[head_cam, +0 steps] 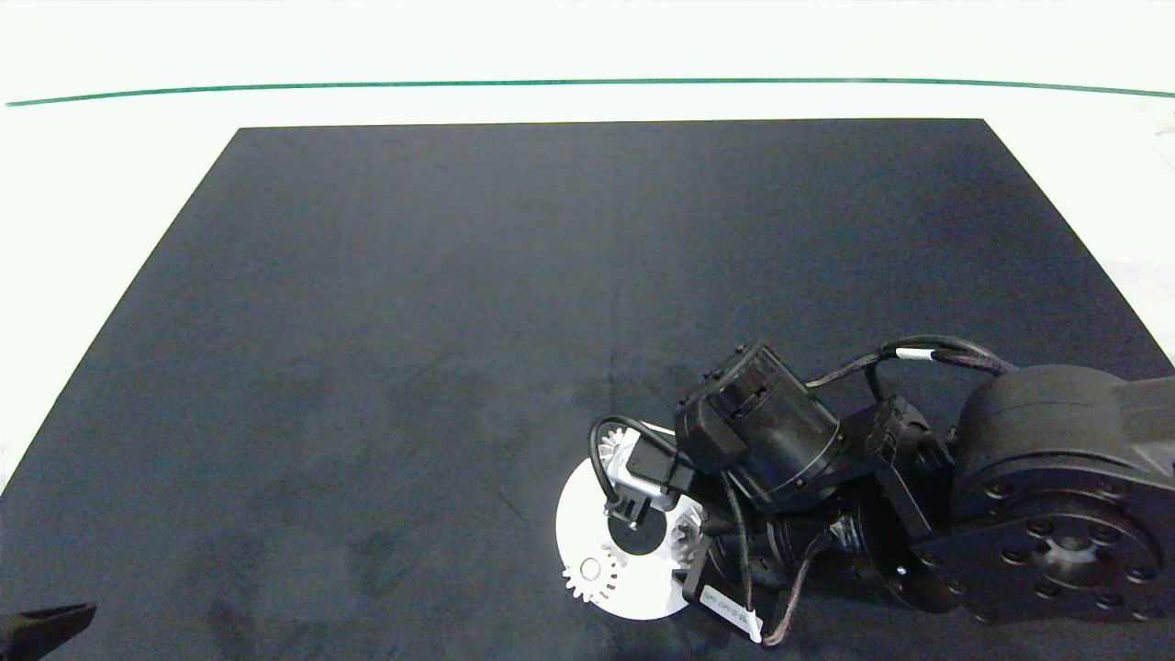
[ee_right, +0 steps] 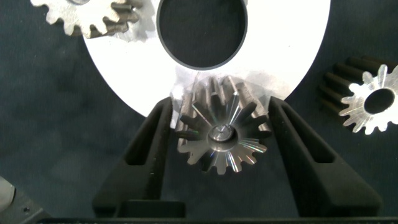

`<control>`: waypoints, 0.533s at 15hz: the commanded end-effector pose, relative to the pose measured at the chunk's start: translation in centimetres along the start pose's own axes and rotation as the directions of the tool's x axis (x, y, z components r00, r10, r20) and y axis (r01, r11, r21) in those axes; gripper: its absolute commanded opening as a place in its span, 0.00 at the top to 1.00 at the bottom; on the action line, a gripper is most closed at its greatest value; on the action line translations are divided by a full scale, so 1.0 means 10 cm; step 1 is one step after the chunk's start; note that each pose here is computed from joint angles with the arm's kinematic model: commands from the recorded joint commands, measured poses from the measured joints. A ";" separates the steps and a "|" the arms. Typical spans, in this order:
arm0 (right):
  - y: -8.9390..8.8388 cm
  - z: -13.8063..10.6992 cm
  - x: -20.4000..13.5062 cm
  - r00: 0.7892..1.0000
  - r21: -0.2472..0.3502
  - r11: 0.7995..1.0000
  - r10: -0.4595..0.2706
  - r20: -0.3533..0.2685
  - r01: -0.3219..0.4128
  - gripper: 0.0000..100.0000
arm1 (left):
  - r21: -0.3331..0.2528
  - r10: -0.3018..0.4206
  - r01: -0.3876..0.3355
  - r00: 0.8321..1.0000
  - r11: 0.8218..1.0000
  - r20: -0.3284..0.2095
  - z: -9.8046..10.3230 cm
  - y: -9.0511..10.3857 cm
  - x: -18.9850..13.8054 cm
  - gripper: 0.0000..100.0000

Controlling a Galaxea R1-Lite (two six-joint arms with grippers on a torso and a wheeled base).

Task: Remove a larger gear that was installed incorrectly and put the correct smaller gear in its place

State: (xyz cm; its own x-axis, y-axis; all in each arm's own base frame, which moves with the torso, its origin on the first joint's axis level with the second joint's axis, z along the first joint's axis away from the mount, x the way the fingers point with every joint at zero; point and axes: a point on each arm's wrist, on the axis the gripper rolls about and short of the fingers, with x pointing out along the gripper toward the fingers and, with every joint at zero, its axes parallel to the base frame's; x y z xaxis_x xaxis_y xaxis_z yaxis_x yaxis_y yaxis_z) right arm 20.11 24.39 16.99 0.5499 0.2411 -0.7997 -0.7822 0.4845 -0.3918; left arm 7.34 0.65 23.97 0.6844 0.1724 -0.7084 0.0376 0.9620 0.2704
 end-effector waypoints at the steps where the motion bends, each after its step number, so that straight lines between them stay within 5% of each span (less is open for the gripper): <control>1: 0.00 -0.01 -0.01 1.000 -0.003 1.000 0.000 -0.003 0.000 0.45 | -0.045 0.072 -0.062 0.965 0.997 0.254 0.37 0.17 -0.53 0.00; 8: 0.01 -0.02 -0.01 1.000 -0.008 1.000 0.004 -0.012 -0.004 0.59 | -0.044 0.070 -0.061 0.965 0.997 0.253 0.37 0.17 -0.53 0.00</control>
State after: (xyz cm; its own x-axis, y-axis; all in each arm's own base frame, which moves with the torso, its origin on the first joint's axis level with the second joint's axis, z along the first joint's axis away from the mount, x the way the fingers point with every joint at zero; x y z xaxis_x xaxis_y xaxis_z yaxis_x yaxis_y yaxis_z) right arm 19.97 24.26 16.86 0.5425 0.2324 -0.8073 -0.7860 0.4798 -0.3900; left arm 6.51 0.61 30.62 0.8485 0.1785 -0.4981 -0.0356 0.9585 0.2828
